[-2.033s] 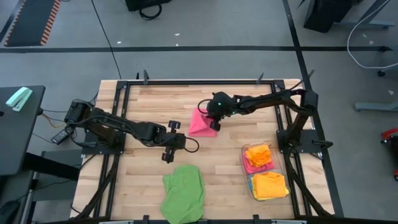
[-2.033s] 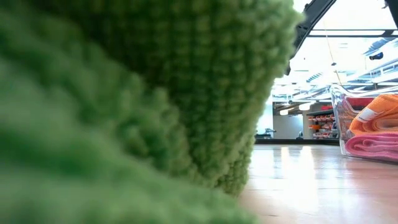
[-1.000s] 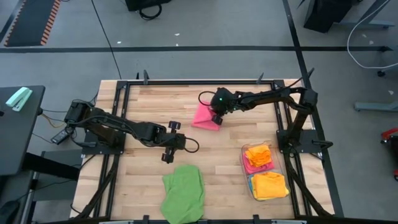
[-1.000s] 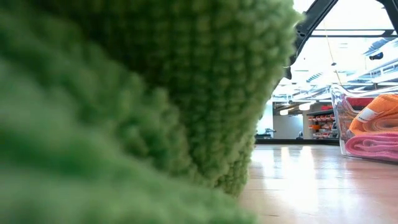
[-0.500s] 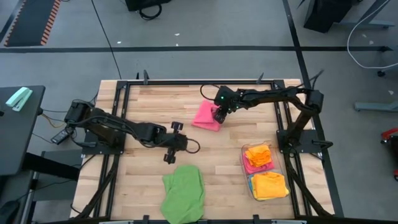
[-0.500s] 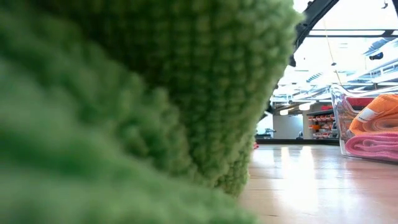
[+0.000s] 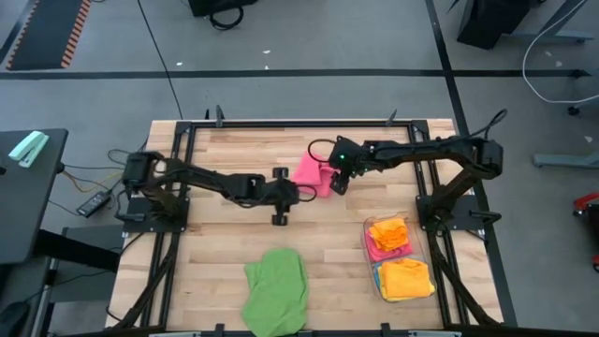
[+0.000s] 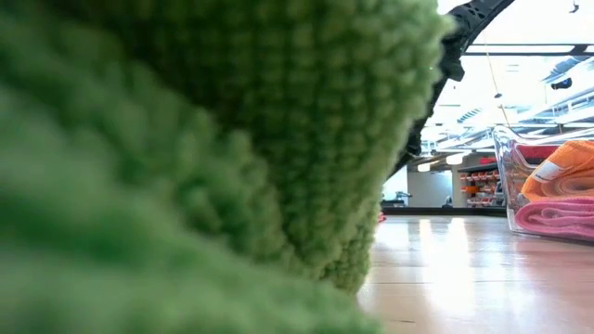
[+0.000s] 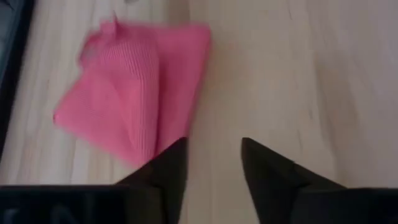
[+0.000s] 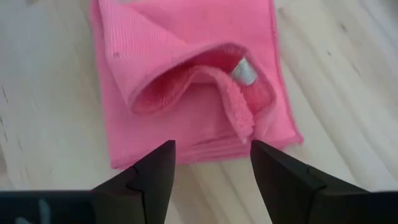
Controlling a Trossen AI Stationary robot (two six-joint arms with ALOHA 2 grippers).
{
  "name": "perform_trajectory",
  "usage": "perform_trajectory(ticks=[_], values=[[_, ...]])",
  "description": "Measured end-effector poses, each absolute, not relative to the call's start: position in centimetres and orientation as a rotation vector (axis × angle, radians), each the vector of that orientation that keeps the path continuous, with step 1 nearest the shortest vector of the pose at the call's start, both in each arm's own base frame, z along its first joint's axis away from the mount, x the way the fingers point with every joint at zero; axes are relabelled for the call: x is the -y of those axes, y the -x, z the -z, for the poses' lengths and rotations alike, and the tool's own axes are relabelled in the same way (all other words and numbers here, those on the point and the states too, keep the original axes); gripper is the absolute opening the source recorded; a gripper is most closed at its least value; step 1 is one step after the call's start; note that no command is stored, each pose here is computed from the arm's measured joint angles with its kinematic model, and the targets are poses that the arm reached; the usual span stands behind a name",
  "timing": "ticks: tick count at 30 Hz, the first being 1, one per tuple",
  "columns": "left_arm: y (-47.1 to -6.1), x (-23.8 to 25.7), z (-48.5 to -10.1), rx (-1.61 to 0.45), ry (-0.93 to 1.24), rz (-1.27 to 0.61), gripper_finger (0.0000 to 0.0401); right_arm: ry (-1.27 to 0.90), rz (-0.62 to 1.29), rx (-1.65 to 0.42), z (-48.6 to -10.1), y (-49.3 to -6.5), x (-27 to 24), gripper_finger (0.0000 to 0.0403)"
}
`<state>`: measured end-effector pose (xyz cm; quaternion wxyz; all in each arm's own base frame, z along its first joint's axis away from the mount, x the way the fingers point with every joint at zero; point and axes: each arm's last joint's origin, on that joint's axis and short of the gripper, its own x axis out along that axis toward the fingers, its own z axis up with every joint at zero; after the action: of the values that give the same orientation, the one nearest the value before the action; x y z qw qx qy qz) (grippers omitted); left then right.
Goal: Fold microfiber towels
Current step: Fold the pink towel
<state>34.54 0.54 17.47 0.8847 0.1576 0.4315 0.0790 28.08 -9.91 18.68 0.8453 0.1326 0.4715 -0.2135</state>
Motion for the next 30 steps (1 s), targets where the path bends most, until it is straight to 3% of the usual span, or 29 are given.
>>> perform_trajectory(ticks=[5,9,23,30], values=[[-36.0,-1.6,-15.8,-0.850,-0.339,-0.185,0.0212,-0.272,0.435,-0.994,-17.8,-27.9,8.9,0.0216],[-36.7,-3.1,-14.7,-0.820,-0.328,-0.228,0.0225,-0.268,0.426,-0.979,-18.0,-27.8,8.5,0.0216],[-37.7,-7.5,-13.4,-0.753,-0.426,-0.308,0.0187,-0.214,0.404,-0.914,-18.6,-28.5,7.4,0.0216],[-36.9,-11.4,-13.7,-0.749,-0.366,-0.584,0.0161,-0.208,0.390,-0.908,-18.6,-28.7,7.0,0.0216]])
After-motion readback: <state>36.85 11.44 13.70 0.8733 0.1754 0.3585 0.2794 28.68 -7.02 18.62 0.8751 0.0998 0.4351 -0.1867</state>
